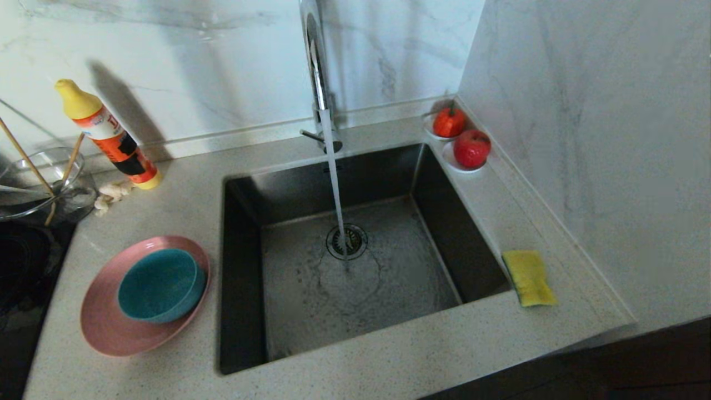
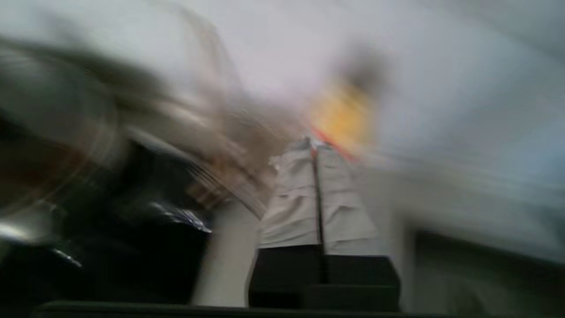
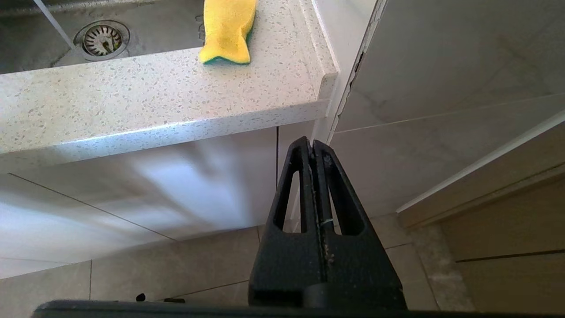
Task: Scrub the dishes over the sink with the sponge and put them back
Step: Pick up a bowl and the sponge
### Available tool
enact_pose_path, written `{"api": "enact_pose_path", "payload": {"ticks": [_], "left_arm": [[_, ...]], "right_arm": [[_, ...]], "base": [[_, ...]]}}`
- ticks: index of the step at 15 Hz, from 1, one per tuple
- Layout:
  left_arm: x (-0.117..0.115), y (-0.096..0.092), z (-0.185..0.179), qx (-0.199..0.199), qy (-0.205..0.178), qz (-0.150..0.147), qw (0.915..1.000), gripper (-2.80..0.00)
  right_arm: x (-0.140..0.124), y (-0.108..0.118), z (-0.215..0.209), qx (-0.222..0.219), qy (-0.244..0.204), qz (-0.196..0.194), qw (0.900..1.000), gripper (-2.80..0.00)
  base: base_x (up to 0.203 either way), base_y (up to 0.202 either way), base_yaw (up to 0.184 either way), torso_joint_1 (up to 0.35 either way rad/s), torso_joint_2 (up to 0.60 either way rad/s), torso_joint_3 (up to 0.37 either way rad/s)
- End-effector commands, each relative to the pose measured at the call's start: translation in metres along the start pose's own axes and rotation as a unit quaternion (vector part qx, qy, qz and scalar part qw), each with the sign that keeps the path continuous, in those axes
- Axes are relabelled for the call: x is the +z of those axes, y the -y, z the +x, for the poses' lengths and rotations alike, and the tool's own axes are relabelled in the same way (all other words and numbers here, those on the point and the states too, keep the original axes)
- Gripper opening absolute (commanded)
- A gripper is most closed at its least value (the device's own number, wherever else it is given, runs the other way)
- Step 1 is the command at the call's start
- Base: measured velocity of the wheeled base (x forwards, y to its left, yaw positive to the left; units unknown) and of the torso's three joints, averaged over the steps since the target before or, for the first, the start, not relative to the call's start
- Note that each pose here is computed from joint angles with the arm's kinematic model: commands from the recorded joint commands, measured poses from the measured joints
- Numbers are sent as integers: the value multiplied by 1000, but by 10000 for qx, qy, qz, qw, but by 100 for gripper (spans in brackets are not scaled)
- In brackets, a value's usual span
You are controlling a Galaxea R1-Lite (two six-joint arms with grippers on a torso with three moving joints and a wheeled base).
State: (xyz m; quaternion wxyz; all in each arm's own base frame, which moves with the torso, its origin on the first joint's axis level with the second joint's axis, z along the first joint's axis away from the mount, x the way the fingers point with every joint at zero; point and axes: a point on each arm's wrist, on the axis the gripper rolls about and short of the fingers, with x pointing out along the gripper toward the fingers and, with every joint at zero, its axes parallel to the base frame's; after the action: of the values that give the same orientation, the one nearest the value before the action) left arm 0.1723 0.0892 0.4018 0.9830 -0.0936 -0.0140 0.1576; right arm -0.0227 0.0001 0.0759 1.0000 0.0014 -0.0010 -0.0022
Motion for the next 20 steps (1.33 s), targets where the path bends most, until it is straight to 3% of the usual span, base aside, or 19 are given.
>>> {"api": "enact_pose_path", "payload": {"ticks": [1,3,6,8,12,16,18,20], "left_arm": [[-3,27,-72,-999,-438,66,9940,-280],[-27,34,-107,-1491,-834,267,9849,-280],[-84,24,-168,-1849,-1006,826,9741,-280],[-132,11,-202,-2291,-1095,1149,9604,-280],[-224,-19,-233,-2511,-1131,1468,9500,-280],[-309,-37,-228,-2359,-721,1530,9570,-280],[-322,-39,-222,-1957,-794,1402,9673,-280],[-324,-41,-224,-1787,-1024,1383,9687,-280]], "right_arm": [[0,0,0,-1,-5,0,10000,-280],[0,0,0,-3,-2,2,10000,-280],[0,0,0,-1,-2,-6,10000,-280],[0,0,0,-4,-10,-2,10000,-280],[0,0,0,-1,-2,-6,10000,-280],[0,0,0,-6,-2,2,10000,-280],[0,0,0,-1,-4,1,10000,-280],[0,0,0,-1,-2,2,10000,-280]], "base": [[0,0,0,0,0,0],[0,0,0,0,0,0],[0,0,0,0,0,0],[0,0,0,0,0,0],[0,0,0,0,0,0],[0,0,0,0,0,0],[0,0,0,0,0,0],[0,0,0,0,0,0]]}}
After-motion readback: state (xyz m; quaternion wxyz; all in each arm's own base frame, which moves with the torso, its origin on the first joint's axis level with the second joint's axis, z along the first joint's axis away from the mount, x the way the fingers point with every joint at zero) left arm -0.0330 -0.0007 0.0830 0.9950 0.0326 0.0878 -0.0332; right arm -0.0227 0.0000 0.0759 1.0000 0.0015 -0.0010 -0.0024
